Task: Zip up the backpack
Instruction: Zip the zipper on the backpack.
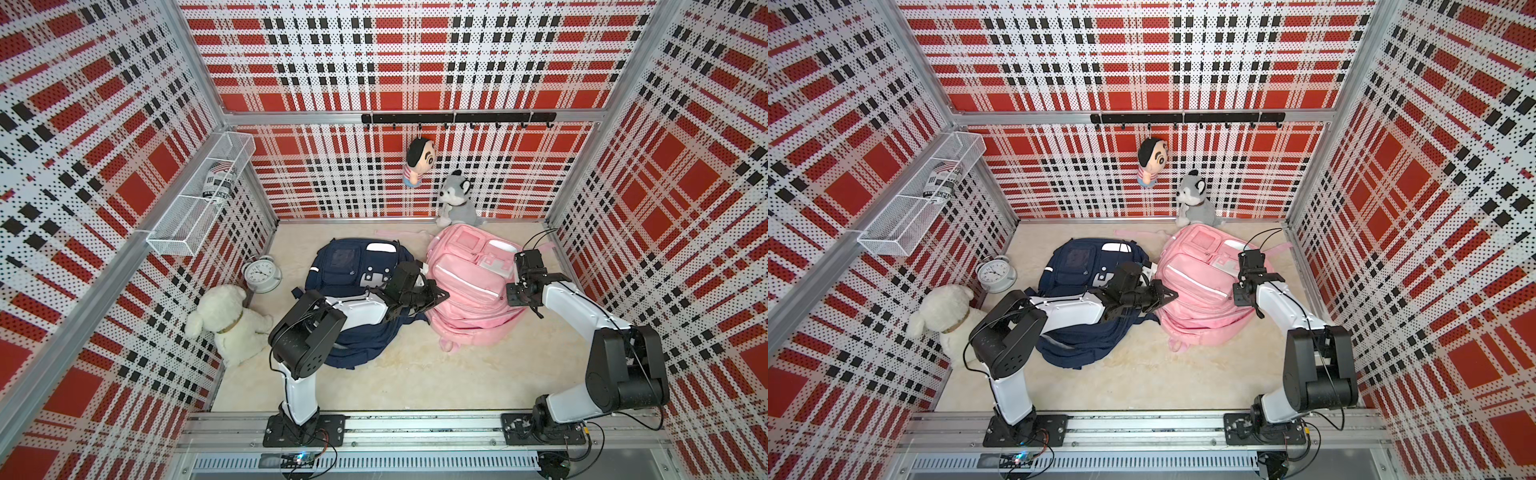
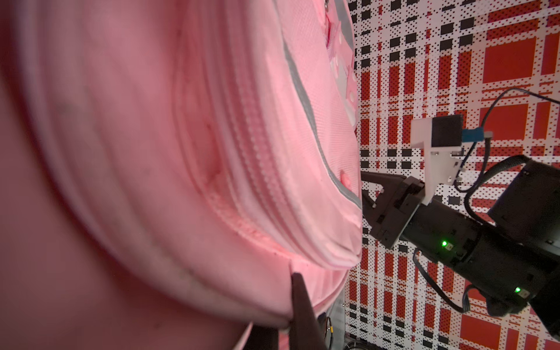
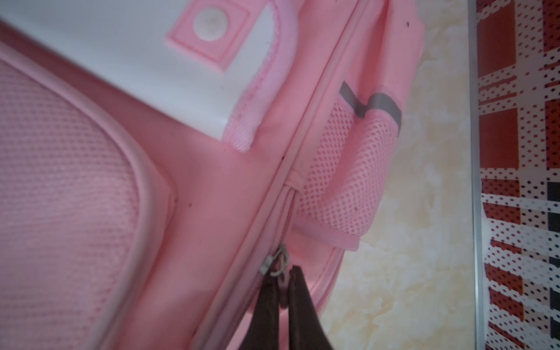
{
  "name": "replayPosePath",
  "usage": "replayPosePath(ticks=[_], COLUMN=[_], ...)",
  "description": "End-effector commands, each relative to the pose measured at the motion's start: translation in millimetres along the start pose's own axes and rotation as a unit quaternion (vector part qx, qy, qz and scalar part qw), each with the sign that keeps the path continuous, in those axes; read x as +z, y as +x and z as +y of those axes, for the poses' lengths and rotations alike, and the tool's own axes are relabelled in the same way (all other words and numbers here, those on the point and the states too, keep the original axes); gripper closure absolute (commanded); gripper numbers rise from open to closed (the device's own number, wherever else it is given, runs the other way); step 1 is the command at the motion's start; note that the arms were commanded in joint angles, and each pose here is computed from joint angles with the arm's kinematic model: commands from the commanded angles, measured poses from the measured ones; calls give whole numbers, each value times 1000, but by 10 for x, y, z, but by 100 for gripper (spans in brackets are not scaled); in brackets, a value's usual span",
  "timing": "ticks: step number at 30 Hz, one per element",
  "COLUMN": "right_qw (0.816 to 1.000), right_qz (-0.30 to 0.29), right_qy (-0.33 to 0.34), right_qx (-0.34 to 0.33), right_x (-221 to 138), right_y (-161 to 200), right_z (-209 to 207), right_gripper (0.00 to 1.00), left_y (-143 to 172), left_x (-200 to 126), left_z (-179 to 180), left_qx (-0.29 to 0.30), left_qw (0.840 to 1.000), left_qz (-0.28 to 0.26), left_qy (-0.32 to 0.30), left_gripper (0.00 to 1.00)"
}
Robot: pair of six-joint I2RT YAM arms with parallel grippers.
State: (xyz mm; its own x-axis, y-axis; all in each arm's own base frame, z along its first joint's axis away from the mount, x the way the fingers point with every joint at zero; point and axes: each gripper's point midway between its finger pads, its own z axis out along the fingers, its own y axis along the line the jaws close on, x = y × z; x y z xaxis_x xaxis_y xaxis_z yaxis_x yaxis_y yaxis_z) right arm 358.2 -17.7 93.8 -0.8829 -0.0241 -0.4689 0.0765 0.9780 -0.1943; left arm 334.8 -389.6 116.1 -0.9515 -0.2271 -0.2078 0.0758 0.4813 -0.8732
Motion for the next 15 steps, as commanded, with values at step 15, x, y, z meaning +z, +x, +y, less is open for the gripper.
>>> replayPosePath(ticks=[15], right_qw=[995], right_qz=[-78], right_qy=[20], right_qx=[61], right_x=[179], right_y=[-567], right_z=[-307], right_gripper=[89], left_y=[451], left_x=[315], left_z=[-360], left_qx=[-1], left_qw=[999], left_qz=[34], left_qy=[35], left_gripper=[99])
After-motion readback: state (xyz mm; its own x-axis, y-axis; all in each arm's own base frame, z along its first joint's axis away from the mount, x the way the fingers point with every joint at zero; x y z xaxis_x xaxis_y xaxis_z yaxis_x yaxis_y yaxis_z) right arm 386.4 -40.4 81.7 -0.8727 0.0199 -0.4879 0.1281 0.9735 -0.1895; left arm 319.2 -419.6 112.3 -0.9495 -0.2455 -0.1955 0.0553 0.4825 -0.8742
